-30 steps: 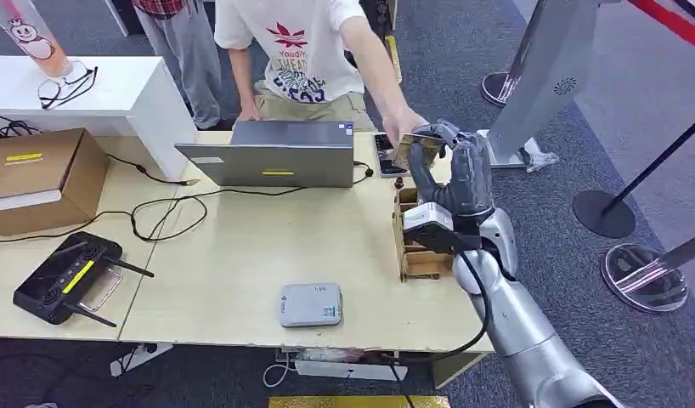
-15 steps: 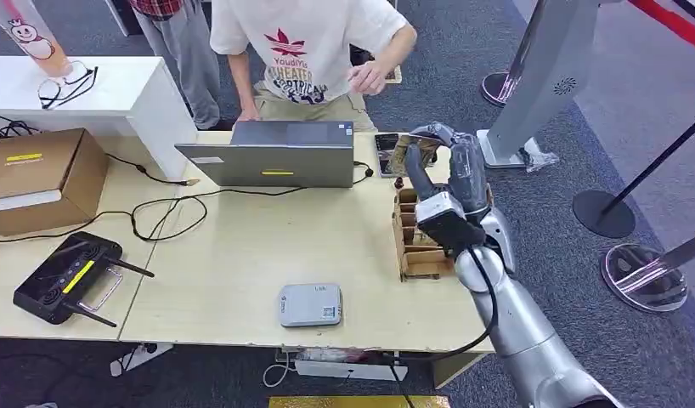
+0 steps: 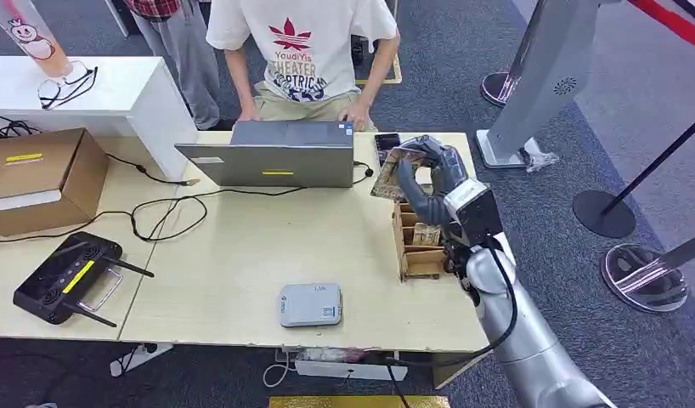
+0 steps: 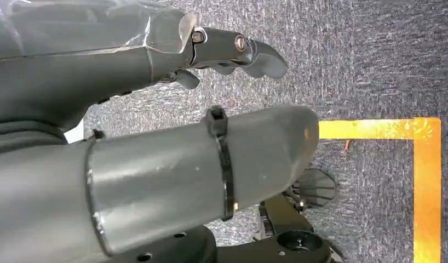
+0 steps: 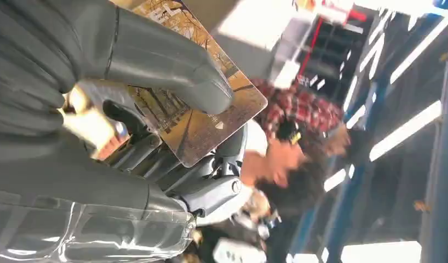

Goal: Pass the card to the sensor for recognition and then transmit it.

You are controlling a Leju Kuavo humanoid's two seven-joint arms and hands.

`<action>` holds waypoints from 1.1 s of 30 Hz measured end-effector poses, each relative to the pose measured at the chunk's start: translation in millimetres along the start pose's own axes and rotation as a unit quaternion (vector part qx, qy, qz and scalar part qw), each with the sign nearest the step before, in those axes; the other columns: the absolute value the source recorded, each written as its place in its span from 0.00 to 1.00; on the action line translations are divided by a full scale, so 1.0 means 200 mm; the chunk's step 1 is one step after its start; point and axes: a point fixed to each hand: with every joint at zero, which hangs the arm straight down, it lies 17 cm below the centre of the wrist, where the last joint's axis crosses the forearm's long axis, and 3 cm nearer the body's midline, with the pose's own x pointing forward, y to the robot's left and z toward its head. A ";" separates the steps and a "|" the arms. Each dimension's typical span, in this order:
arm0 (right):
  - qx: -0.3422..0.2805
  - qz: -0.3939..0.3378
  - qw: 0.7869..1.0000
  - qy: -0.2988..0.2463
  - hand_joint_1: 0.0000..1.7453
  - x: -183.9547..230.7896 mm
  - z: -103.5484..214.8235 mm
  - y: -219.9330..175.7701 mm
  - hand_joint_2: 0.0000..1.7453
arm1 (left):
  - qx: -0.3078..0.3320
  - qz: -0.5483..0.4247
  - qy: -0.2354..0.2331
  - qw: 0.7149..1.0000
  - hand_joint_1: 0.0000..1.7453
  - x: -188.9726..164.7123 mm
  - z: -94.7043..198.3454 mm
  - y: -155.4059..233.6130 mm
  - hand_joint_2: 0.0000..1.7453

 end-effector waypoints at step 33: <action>0.119 -0.124 0.959 0.227 1.00 -0.68 0.42 0.60 1.00 | -0.001 -0.001 0.001 1.000 0.00 0.02 -0.01 0.01 0.00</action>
